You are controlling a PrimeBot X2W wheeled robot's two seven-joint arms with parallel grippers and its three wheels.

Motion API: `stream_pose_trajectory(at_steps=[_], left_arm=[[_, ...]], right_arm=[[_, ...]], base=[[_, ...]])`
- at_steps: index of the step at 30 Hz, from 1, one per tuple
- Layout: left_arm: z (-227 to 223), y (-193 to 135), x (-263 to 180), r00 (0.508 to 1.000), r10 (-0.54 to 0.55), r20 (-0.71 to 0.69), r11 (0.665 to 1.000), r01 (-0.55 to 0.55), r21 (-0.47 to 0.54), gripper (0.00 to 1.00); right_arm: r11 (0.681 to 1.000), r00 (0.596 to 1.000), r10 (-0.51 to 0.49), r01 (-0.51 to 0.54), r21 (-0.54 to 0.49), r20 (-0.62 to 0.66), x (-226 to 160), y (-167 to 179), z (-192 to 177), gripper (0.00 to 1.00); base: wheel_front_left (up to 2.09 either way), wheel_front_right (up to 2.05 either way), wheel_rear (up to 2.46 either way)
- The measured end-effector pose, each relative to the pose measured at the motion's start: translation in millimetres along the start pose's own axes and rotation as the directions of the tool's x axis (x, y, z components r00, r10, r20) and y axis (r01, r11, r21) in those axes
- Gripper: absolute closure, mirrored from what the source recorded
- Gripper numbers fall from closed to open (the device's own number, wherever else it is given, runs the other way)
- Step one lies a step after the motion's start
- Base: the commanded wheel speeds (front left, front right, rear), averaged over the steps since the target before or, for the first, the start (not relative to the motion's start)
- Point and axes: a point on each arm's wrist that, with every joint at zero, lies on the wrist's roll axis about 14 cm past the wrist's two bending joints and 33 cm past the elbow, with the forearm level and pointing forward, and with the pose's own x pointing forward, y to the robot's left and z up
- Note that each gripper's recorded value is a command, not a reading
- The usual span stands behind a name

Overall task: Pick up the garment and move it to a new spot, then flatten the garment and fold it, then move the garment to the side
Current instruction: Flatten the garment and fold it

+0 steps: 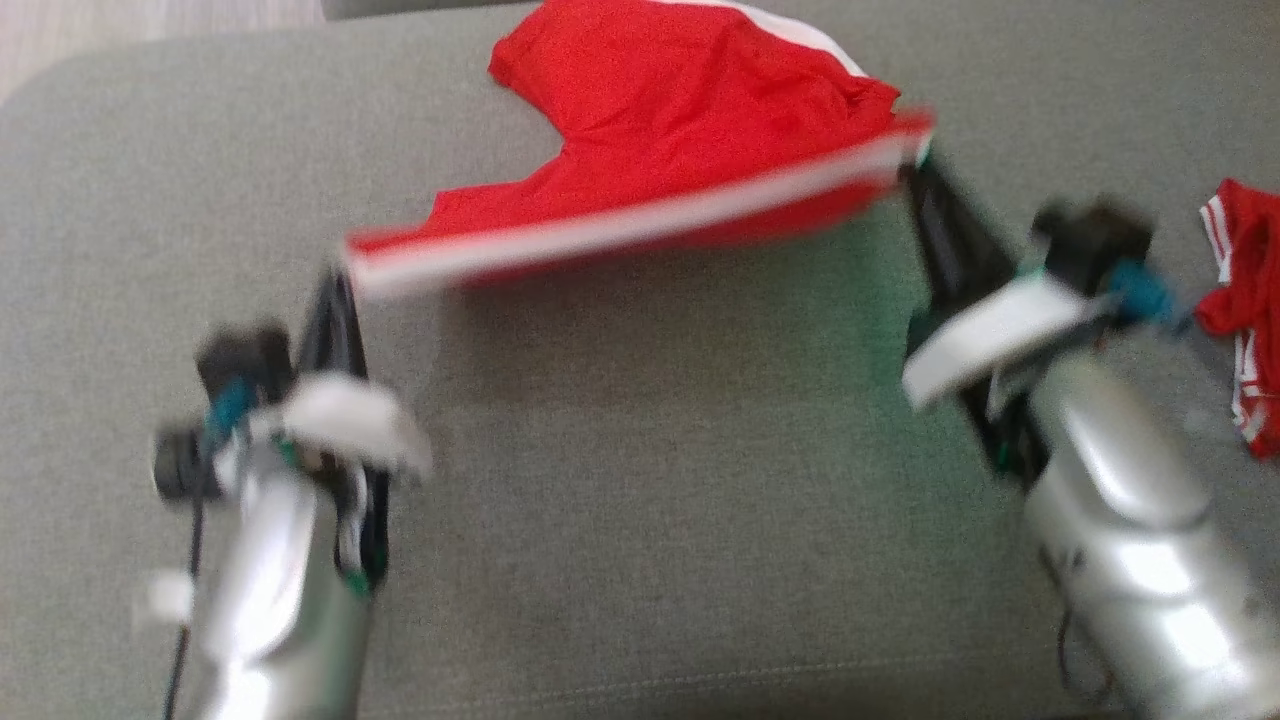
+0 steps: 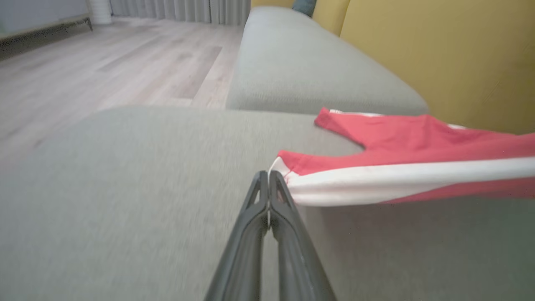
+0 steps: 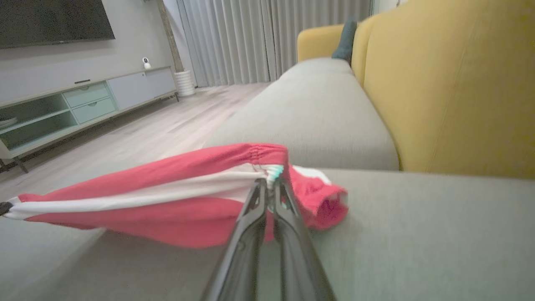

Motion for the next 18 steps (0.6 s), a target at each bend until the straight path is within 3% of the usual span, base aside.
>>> stream_pose_trajectory(at_steps=[8, 18], left_arm=[[-51.8, 7.5, -70.9, 0.989, 0.037, -0.142, 0.994, -0.051, -0.097, 1.00], [-51.3, 14.8, -125.4, 0.989, 0.077, -0.128, 0.990, -0.091, -0.109, 1.00]], right_arm=[[0.993, 0.986, 0.007, 0.012, 0.113, -0.165, -75.2, 31.0, -71.8, 1.00], [0.981, 0.989, 0.025, 0.003, 0.192, -0.147, -123.5, 62.2, -75.1, 1.00]], base=[[0.00, 0.00, 0.00], [0.00, 0.00, 0.00]])
